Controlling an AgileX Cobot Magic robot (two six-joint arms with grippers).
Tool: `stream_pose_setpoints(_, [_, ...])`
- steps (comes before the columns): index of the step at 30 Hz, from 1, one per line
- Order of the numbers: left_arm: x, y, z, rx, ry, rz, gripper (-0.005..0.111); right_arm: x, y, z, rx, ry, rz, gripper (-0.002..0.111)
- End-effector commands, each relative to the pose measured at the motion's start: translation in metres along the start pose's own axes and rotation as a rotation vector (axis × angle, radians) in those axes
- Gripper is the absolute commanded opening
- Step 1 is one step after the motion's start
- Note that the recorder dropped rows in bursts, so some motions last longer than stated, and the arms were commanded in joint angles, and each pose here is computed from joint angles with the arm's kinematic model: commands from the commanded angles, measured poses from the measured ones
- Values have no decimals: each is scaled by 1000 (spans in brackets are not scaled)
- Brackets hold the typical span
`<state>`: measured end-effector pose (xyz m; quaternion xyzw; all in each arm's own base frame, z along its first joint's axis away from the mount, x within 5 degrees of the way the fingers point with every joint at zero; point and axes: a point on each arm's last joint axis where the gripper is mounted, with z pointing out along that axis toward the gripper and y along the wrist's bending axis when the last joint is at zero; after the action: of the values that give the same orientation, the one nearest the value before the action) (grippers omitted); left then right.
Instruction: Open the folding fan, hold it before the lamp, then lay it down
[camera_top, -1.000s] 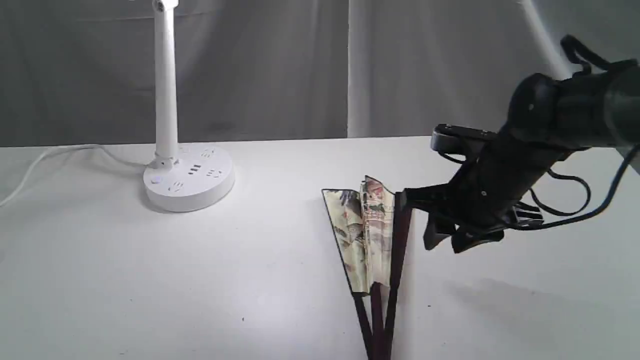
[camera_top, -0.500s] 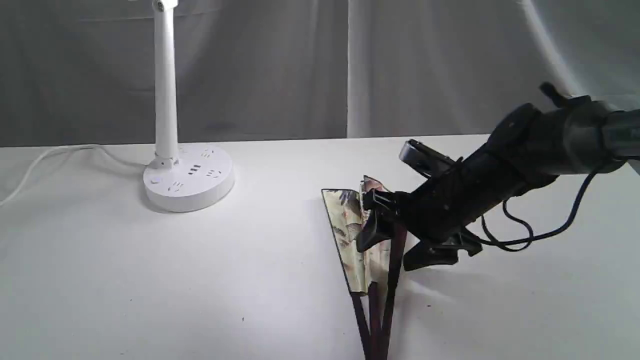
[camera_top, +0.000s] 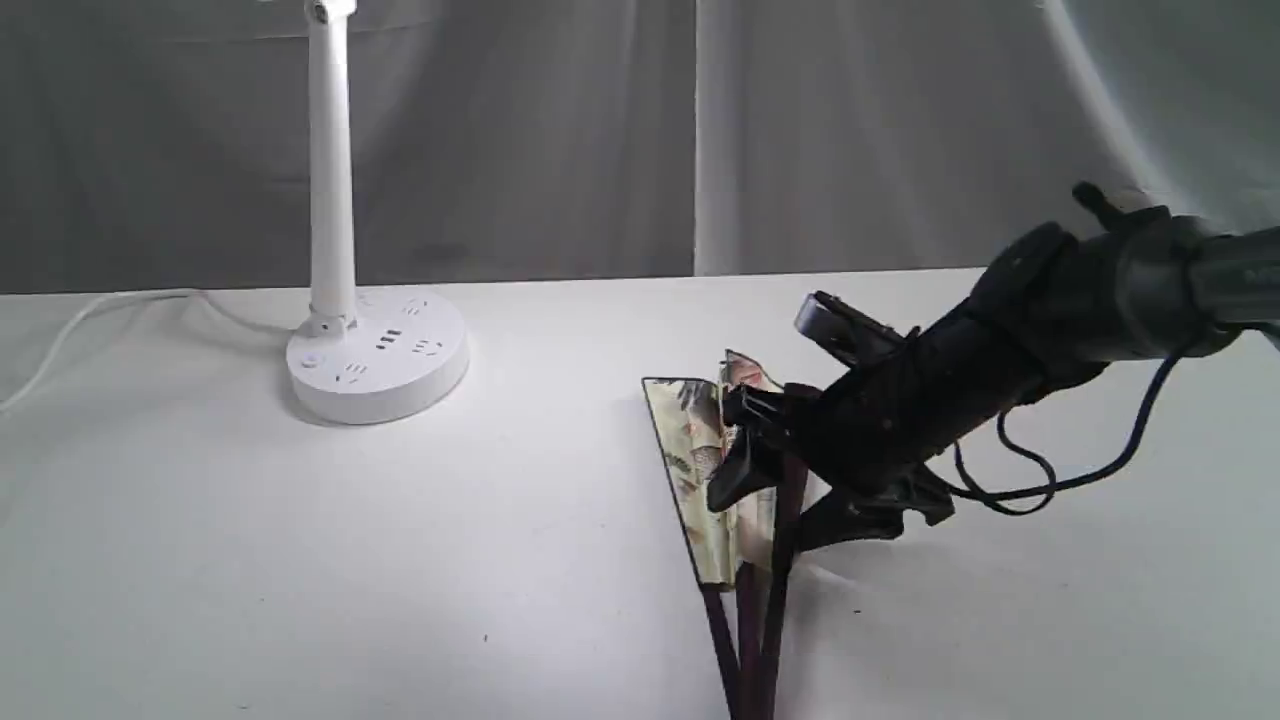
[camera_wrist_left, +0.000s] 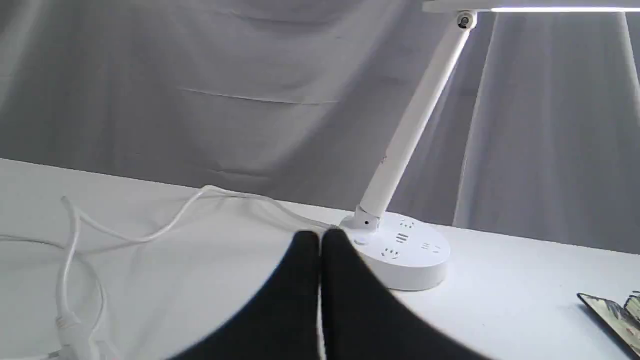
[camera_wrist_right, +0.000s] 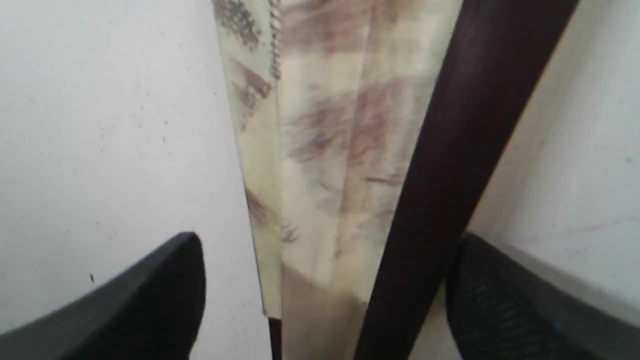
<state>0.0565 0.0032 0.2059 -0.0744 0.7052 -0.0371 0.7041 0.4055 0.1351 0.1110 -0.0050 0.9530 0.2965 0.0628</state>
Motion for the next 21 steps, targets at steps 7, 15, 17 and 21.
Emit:
stream_pose_setpoints(7, [1, 0, 0, 1, -7, -16, 0, -1, -24, 33, 35, -28, 70, 35])
stream_pose_setpoints(15, [1, 0, 0, 1, -7, -16, 0, -1, -26, 34, 37, -25, 62, 0])
stream_pose_setpoints(17, [1, 0, 0, 1, -7, -16, 0, -1, -26, 34, 37, -24, 22, 0])
stream_pose_setpoints(21, [-1, 0, 0, 6, -26, -16, 0, -1, -25, 33, 36, -22, -14, 0])
